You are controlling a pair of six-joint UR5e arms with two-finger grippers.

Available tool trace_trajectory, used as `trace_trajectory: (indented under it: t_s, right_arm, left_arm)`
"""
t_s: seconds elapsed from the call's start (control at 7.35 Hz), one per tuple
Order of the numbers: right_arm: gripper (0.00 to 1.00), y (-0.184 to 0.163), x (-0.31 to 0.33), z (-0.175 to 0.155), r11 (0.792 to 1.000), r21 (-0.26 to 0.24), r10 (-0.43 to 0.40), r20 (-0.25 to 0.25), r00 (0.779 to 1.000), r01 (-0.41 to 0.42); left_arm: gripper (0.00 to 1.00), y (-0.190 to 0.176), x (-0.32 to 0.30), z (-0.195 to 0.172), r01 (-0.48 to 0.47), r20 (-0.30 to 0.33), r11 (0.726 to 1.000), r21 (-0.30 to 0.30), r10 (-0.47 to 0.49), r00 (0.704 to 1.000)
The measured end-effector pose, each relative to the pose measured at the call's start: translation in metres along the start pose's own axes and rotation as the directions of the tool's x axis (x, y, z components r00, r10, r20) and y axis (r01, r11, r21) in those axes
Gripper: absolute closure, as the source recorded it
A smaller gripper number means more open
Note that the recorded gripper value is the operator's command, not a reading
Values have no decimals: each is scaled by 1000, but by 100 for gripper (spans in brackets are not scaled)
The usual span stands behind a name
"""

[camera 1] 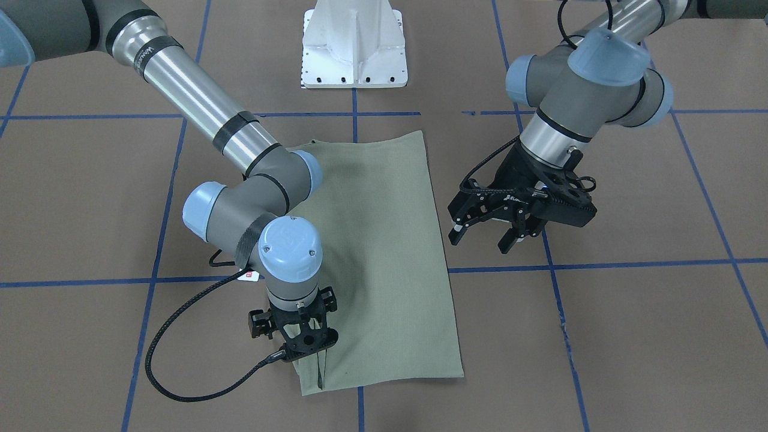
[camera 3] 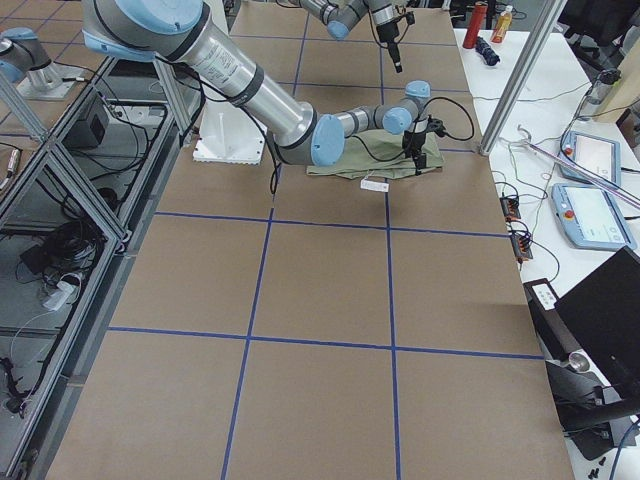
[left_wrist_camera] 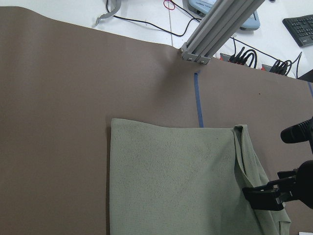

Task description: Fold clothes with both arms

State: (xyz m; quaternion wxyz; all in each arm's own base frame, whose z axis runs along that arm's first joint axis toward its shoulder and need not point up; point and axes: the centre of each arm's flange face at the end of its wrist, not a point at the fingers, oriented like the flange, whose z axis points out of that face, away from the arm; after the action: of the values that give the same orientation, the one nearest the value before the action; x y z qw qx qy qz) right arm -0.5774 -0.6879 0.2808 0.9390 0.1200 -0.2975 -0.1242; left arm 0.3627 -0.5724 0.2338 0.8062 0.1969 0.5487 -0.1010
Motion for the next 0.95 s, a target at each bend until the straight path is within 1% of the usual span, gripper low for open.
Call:
trace_trajectory:
  t_s: [0.27,0.95]
  right_arm:
    - [0,-4,15,0,1000,-1,-3,-7,1000,3]
    - [0,-6,70,11,999,-13,-41,-37,998,41]
  left_arm:
    - [0,0,-1,1,0,2,1000,0,0,1000]
    - [0,1,-1,2,-10,-2,1000,1,10,1000]
